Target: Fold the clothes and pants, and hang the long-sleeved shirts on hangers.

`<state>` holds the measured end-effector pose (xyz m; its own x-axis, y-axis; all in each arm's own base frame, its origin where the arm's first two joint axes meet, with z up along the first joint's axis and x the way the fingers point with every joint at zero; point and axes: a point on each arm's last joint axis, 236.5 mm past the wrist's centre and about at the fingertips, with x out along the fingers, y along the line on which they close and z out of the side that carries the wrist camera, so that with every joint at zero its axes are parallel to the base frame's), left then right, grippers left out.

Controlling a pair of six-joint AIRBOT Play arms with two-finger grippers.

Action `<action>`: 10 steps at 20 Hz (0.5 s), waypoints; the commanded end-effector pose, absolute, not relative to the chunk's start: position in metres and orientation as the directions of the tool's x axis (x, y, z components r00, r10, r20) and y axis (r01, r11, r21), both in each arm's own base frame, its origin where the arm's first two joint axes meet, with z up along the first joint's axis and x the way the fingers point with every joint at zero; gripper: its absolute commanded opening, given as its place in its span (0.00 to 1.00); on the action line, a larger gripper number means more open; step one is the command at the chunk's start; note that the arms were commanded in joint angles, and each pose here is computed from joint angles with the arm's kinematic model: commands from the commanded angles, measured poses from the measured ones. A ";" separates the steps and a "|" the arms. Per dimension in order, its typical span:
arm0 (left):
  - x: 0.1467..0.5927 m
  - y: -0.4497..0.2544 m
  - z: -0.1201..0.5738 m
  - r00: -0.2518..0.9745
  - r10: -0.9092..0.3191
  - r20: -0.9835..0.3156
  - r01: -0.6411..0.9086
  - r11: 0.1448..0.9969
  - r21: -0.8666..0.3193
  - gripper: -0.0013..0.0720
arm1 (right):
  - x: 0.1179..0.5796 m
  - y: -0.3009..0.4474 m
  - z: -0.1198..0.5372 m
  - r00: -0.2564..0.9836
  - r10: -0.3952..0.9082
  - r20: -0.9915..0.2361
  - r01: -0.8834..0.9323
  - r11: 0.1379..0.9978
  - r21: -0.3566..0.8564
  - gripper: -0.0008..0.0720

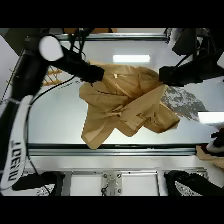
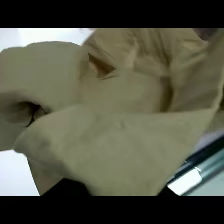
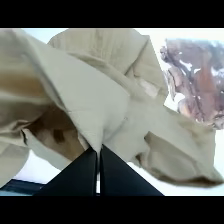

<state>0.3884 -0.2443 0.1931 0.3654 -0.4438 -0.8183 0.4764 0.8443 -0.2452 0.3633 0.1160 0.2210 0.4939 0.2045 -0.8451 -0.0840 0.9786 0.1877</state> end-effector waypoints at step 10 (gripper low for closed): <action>0.201 -0.213 0.167 -0.063 -0.664 -0.745 0.490 0.630 -0.603 0.04 | 0.278 0.086 0.175 0.285 0.067 -0.956 -0.083 0.995 0.045 0.02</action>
<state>0.2302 -0.2090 0.1759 0.0573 -0.5398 -0.8398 0.5231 0.7327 -0.4353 0.2936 0.0977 0.1917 0.2909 0.1091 -0.9505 -0.1065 0.9910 0.0812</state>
